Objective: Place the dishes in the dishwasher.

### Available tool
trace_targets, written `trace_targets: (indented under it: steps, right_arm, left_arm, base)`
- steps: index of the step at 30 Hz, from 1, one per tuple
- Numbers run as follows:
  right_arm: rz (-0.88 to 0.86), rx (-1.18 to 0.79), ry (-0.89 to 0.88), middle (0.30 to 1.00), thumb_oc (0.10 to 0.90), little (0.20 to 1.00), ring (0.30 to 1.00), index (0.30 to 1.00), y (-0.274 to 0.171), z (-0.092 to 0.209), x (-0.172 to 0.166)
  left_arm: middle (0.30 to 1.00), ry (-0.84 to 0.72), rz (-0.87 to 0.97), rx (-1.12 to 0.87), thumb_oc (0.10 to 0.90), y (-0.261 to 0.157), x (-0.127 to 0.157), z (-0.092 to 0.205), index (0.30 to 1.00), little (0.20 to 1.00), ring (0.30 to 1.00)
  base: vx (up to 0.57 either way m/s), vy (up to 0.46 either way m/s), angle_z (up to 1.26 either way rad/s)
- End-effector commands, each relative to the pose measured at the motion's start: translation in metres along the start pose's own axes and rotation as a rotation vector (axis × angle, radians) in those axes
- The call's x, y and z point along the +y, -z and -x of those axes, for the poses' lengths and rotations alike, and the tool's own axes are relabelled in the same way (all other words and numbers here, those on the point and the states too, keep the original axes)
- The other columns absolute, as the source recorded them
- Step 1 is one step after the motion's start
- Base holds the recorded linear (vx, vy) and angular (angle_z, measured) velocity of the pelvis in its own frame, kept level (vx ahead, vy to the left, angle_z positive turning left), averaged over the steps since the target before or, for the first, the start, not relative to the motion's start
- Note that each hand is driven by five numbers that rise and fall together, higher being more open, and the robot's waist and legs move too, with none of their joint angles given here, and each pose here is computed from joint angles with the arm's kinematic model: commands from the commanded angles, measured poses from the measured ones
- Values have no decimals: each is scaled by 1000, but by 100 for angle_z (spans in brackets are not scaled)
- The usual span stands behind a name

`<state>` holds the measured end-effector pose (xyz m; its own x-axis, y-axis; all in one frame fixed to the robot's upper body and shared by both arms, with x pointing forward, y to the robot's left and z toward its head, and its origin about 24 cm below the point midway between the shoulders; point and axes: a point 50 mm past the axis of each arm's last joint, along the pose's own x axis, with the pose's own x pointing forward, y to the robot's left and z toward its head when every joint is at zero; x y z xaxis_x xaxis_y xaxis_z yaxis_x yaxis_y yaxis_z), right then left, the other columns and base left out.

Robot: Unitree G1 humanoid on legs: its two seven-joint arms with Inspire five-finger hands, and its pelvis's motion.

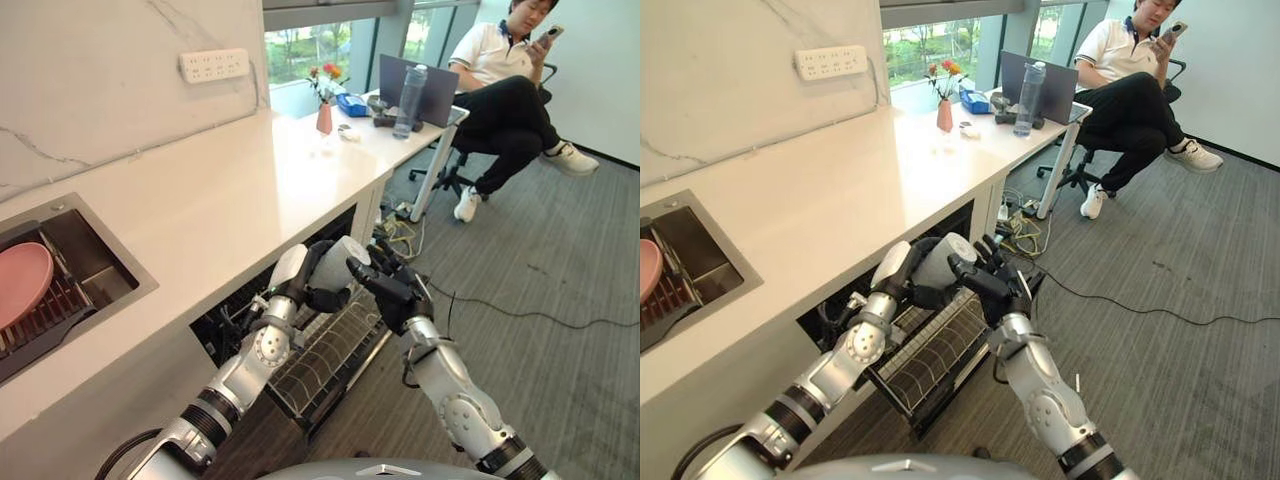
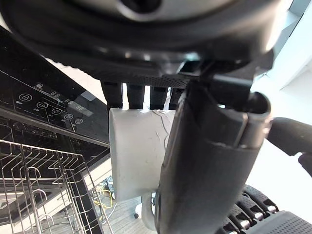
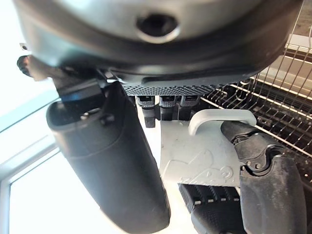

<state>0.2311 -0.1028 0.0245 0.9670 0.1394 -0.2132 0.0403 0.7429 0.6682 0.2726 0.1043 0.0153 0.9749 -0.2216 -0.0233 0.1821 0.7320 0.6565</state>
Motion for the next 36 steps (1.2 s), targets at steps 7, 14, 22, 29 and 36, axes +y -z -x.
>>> trace_targets:
  steps: [7, 14, 22, 29, 36]
  right_arm:
    - [-92, -82, -259, 900, 800, 900, 900, 900, -5, -15, 96]
    - [-120, -11, -284, 900, 800, 900, 900, 900, 6, -16, 100]
    - [-114, 1, -290, 900, 800, 900, 900, 900, 8, -22, 97]
    - [-117, -71, -290, 589, 593, 589, 589, 589, -2, -29, 98]
    - [-190, -122, -260, 900, 800, 900, 900, 900, -10, -34, 101]
  left_arm:
    - [300, -99, -34, -441, 400, -117, 1, -51, 300, 300, 300]
    - [300, -85, -42, -463, 400, -122, -1, -51, 300, 300, 300]
    - [300, -48, -4, -477, 400, -127, -5, -49, 300, 300, 300]
    - [300, -36, 38, -491, 400, -130, -7, -47, 300, 300, 300]
    - [300, -25, 56, -494, 400, -132, -10, -46, 300, 300, 300]
  base:
    - [0, 0, 0]
    - [0, 0, 0]
    - [0, 0, 0]
    - [0, 0, 0]
    - [0, 0, 0]
